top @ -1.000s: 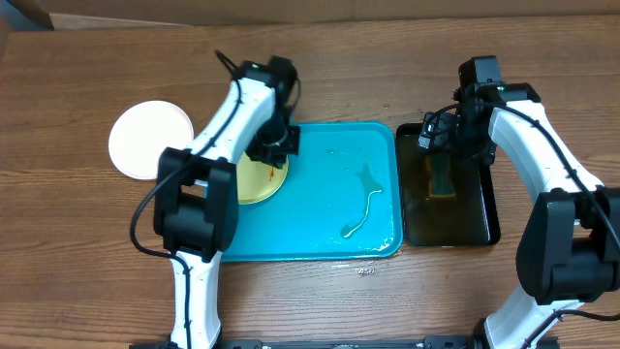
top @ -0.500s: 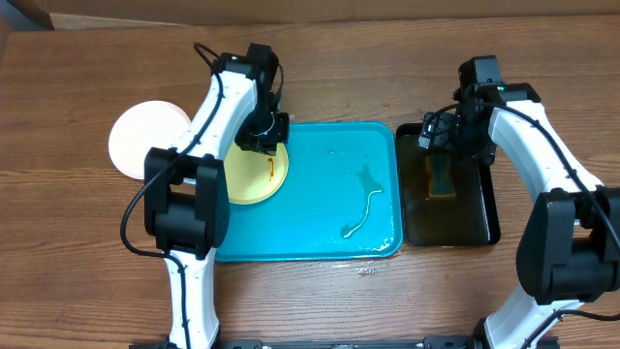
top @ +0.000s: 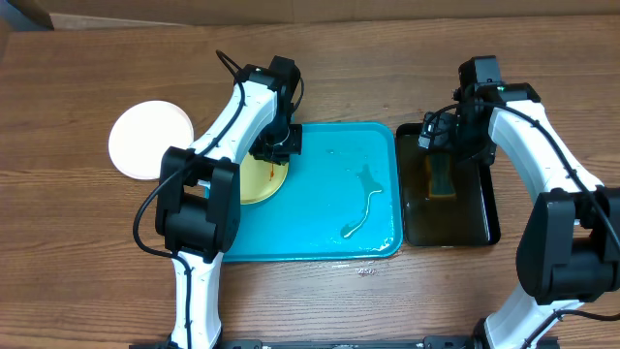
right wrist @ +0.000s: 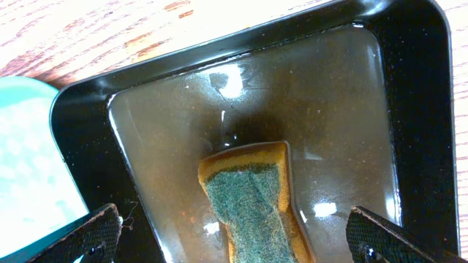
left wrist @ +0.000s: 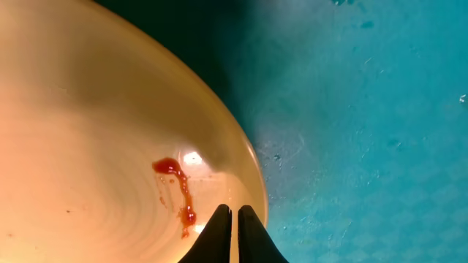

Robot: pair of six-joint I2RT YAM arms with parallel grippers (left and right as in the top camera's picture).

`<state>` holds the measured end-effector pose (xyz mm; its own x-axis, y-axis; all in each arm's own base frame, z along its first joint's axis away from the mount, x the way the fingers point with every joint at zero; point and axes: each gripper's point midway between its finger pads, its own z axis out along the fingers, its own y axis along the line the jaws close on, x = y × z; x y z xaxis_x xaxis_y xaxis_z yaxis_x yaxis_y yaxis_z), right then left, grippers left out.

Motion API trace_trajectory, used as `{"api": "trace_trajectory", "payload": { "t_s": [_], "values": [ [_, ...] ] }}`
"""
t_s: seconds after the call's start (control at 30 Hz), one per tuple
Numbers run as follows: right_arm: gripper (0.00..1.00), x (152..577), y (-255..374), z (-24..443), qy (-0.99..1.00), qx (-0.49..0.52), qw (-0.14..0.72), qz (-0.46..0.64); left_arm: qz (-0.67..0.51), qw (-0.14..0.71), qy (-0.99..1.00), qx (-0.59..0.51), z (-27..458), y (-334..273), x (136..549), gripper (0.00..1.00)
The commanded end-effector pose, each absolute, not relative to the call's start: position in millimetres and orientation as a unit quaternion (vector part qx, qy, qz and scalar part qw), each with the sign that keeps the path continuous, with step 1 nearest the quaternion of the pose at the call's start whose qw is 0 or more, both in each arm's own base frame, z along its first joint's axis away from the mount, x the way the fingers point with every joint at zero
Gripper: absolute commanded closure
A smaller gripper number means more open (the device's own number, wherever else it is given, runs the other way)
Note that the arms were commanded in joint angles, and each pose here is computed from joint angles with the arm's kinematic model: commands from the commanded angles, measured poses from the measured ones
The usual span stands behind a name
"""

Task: Clean dirty plates on tray and stack at the side
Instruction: 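Pull the yellow plate right onto the blue tray with the left gripper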

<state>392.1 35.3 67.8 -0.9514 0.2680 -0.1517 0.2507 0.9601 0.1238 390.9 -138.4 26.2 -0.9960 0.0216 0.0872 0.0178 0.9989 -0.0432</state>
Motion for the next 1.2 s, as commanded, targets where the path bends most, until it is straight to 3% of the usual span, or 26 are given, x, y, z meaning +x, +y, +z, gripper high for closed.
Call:
{"api": "trace_trajectory", "payload": {
  "t_s": [0.0,0.3,0.83,1.03,1.17],
  "values": [
    [0.00,400.1,36.6,82.4,0.984,0.131,0.106,0.059,0.025,0.050,-0.998,0.000,27.3,-139.7,386.6,0.92],
    [0.00,400.1,36.6,82.4,0.984,0.131,0.106,0.059,0.037,0.059,-0.998,-0.006,20.7,-153.2,378.2,0.93],
    [0.00,400.1,36.6,82.4,0.984,0.131,0.106,0.059,0.227,0.091,-0.965,-0.091,39.3,-260.9,346.8,0.94],
    [0.00,400.1,36.6,82.4,0.984,0.131,0.106,0.059,0.202,0.051,-0.974,-0.092,63.9,-251.0,365.9,0.92],
    [0.00,400.1,36.6,82.4,0.984,0.131,0.106,0.059,0.139,-0.017,-0.988,-0.066,109.6,-211.0,393.9,0.82]
  ]
}}
